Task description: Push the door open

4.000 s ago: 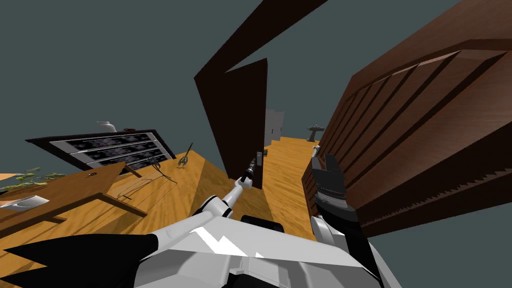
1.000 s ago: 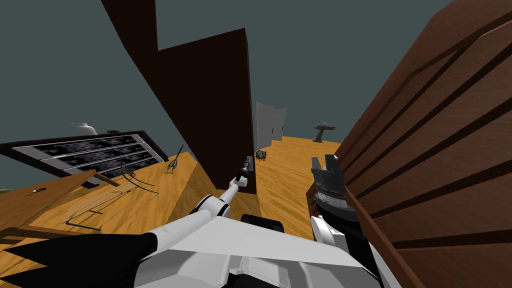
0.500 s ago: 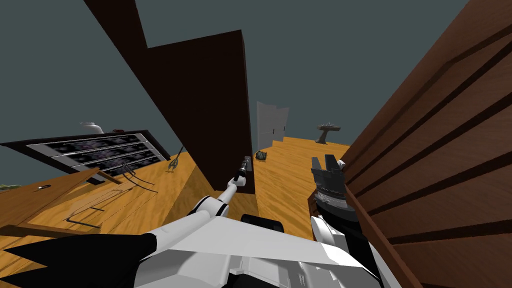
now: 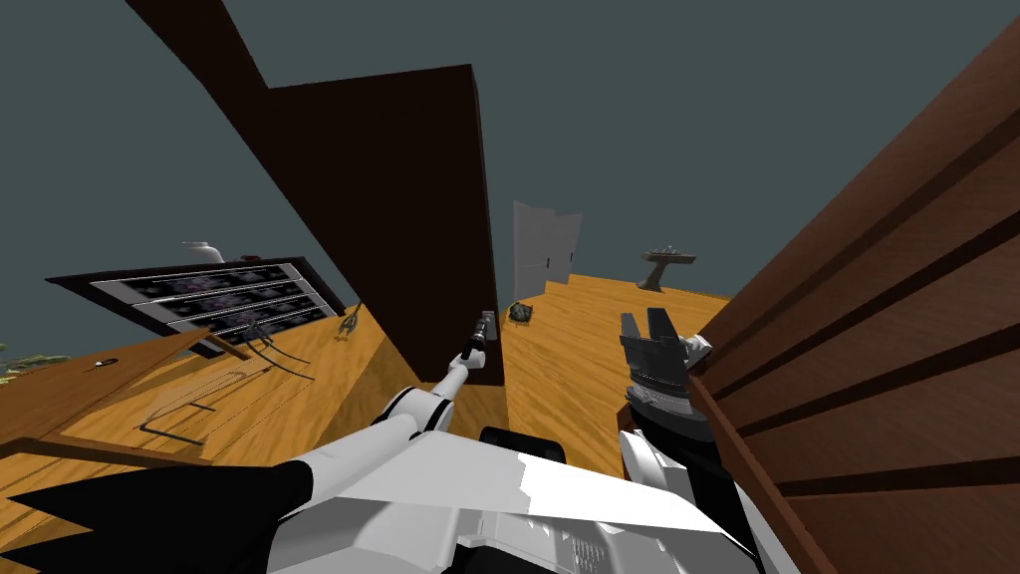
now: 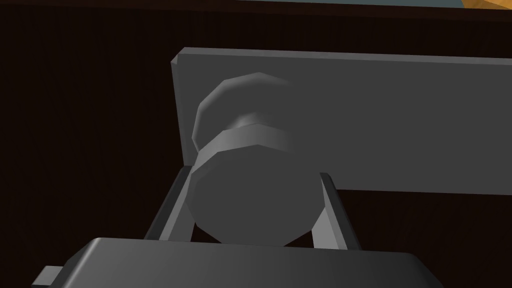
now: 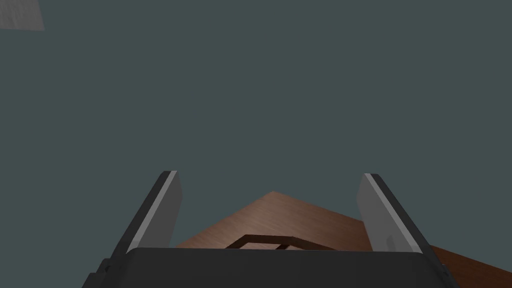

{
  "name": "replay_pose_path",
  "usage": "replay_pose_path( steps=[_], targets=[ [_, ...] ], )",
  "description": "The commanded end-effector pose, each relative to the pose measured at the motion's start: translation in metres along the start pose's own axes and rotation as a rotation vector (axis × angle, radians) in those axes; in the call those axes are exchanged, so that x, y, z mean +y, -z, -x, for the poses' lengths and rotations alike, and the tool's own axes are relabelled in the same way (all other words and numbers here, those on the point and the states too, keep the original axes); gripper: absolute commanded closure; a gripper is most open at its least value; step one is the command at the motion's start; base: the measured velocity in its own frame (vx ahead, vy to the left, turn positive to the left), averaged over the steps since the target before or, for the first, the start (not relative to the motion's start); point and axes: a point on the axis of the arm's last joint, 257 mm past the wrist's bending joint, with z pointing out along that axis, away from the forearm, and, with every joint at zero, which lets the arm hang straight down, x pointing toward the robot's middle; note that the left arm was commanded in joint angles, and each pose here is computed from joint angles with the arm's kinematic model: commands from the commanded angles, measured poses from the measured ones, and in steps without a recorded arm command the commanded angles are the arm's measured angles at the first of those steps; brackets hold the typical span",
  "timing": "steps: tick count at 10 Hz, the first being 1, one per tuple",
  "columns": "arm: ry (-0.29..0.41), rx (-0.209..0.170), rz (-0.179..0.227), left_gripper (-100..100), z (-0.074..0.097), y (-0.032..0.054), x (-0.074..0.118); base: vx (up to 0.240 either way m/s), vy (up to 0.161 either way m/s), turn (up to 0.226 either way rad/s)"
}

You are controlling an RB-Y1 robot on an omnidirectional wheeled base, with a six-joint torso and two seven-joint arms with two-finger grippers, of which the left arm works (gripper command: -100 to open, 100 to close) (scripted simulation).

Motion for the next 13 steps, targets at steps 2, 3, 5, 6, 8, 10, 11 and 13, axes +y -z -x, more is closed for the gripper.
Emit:
replay_pose_path(
  steps=[2,3,5,6,8,10,11,13],
  targets=[
    [0.004,-0.033,-0.010,100,0.018,-0.0004,-0.005,0.124,-0.084,0.037],
    [0.006,-0.044,-0.009,100,0.024,-0.0005,-0.006,0.168,-0.116,0.067],
    [0.009,-0.062,-0.009,100,0.033,-0.0006,-0.006,0.171,-0.128,0.071],
    [0.010,-0.068,-0.009,100,0.036,-0.0006,-0.006,0.169,-0.103,0.049],
    [0.008,-0.077,-0.001,100,0.042,0.0013,-0.002,0.112,-0.065,0.043],
    [0.009,-0.103,-0.006,100,0.057,0.0010,-0.004,0.160,-0.057,0.051],
    [0.009,-0.113,-0.006,100,0.063,0.0014,-0.004,0.175,-0.089,0.060],
    [0.010,-0.139,-0.006,100,0.077,0.0025,-0.004,0.182,-0.069,0.050]
  ],
)
